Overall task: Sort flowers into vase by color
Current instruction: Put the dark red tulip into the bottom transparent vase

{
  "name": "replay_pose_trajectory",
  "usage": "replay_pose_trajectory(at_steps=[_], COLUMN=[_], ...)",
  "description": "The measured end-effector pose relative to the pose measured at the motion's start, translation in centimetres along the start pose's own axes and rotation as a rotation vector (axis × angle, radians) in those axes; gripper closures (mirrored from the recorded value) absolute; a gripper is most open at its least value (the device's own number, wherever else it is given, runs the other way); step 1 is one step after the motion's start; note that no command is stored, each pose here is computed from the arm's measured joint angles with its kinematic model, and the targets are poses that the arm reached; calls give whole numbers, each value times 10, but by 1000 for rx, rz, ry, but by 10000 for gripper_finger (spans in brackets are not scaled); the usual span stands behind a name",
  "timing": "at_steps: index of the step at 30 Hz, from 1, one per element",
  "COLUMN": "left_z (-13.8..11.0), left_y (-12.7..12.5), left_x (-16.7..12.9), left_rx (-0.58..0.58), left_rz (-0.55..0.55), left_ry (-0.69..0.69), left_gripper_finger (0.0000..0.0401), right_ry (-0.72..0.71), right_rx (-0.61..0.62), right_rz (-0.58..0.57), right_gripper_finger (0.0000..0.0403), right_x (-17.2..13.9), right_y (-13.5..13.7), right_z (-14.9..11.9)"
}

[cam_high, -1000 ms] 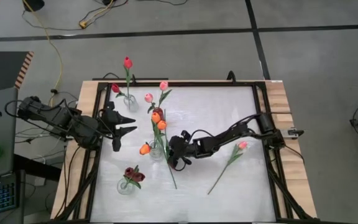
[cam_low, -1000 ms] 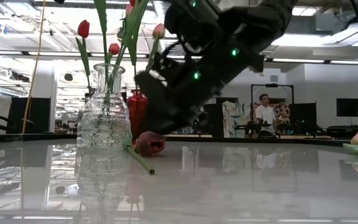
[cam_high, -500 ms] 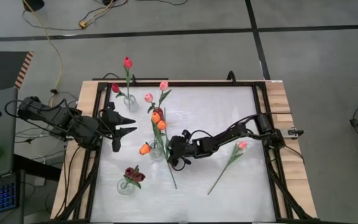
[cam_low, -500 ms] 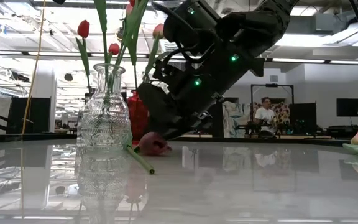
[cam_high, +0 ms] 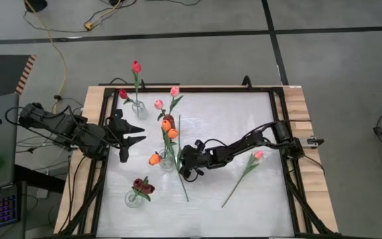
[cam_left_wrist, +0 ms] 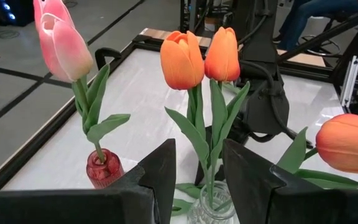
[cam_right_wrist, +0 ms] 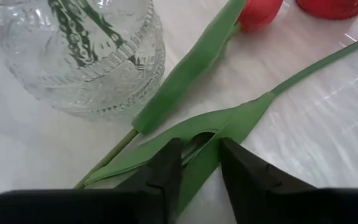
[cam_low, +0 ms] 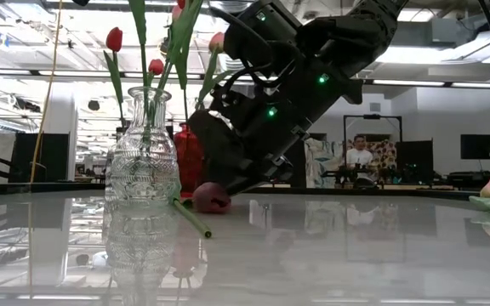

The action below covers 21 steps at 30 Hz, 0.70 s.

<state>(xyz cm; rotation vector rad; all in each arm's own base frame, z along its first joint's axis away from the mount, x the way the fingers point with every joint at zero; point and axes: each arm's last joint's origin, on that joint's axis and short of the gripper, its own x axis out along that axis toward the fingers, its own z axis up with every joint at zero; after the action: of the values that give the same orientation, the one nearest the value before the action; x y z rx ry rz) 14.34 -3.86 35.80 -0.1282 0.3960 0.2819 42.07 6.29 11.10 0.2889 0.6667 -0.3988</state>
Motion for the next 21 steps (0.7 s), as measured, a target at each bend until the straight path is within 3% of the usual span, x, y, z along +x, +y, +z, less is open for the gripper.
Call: replay_pose_trajectory(at_steps=[14,21], left_z=[0,0], left_y=[0,0], left_x=[0,0], left_rx=[0,0], left_rz=[1,1], left_ry=[-1,-1], left_gripper_finger=[283,283], right_ry=[2,6], right_rx=[-1,-5], right_rz=[6,4], right_gripper_finger=[375,380], right_x=[0,0], right_y=[0,0], right_z=[0,0])
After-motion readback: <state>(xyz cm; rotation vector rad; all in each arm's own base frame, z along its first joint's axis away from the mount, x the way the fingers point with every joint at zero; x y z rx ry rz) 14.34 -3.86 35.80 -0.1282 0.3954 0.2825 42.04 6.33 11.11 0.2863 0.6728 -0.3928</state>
